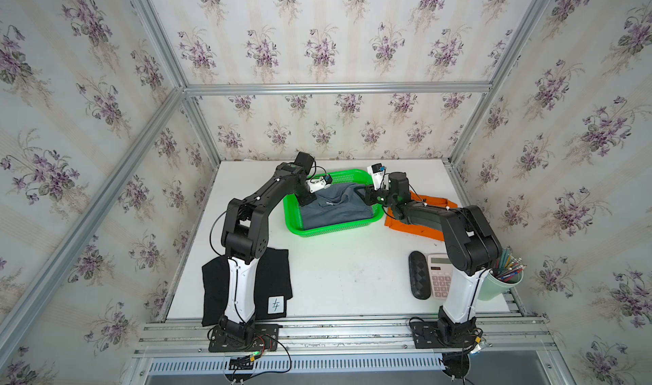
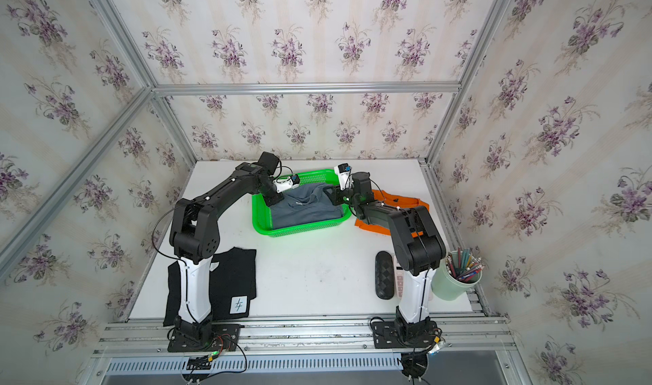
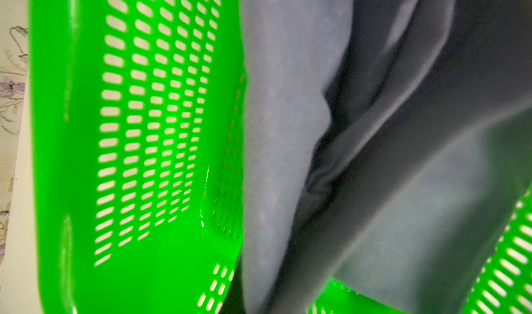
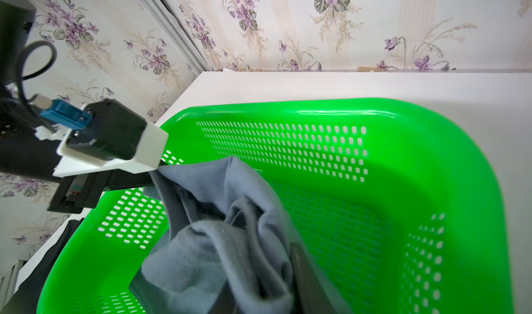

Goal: Put the folded t-shirts into the basket
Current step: Place the T-shirt in the bin.

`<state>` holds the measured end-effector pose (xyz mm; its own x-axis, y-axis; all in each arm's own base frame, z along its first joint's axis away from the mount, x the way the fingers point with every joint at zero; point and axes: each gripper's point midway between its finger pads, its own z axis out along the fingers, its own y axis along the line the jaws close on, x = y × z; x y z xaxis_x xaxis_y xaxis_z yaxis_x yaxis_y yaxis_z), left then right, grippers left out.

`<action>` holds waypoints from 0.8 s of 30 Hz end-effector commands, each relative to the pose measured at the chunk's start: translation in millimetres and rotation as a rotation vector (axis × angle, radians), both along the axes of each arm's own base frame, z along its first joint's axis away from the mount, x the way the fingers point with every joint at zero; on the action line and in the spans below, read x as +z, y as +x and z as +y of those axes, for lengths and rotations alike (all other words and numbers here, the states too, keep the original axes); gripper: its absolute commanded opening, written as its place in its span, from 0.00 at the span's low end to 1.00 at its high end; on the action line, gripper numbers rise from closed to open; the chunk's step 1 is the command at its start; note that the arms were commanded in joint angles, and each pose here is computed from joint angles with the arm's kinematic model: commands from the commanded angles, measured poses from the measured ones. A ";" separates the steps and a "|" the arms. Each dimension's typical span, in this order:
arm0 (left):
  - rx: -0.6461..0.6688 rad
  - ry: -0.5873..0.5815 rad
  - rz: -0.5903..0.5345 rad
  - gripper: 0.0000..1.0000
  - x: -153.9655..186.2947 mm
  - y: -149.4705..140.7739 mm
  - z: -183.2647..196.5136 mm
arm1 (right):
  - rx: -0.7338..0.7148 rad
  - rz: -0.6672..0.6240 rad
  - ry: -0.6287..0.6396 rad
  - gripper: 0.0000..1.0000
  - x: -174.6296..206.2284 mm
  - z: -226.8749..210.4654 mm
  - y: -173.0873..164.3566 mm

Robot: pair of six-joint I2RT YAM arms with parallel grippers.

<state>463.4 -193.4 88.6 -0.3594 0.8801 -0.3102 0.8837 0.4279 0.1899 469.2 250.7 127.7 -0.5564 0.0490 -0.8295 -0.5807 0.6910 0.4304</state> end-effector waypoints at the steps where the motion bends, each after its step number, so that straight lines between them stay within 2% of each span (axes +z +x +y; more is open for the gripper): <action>1: 0.008 -0.016 -0.045 1.00 12.1 10.0 -1.0 | -0.060 -0.024 0.021 0.37 11.5 -6.8 7.7; 8: 0.073 -0.039 -0.144 1.00 45.9 18.7 3.0 | -0.207 0.014 -0.006 0.59 20.4 -26.5 18.7; 14: 0.172 -0.056 -0.274 1.00 87.7 23.8 18.8 | -0.235 0.017 -0.044 0.57 37.8 -35.6 11.2; 18: 0.296 -0.160 -0.337 1.00 126.2 16.3 23.0 | -0.270 0.036 -0.086 0.55 44.5 -45.9 -0.5; 21: 0.484 -0.314 -0.389 1.00 159.5 5.9 30.5 | -0.299 0.044 -0.156 0.54 45.7 -51.4 -16.4; 22: 0.597 -0.354 -0.419 1.00 167.4 4.9 40.9 | -0.294 0.047 -0.184 0.53 44.8 -50.6 -23.1; 24: 0.905 -0.403 -0.485 1.00 178.8 -2.6 77.0 | -0.296 0.042 -0.242 0.53 47.6 -48.9 -33.4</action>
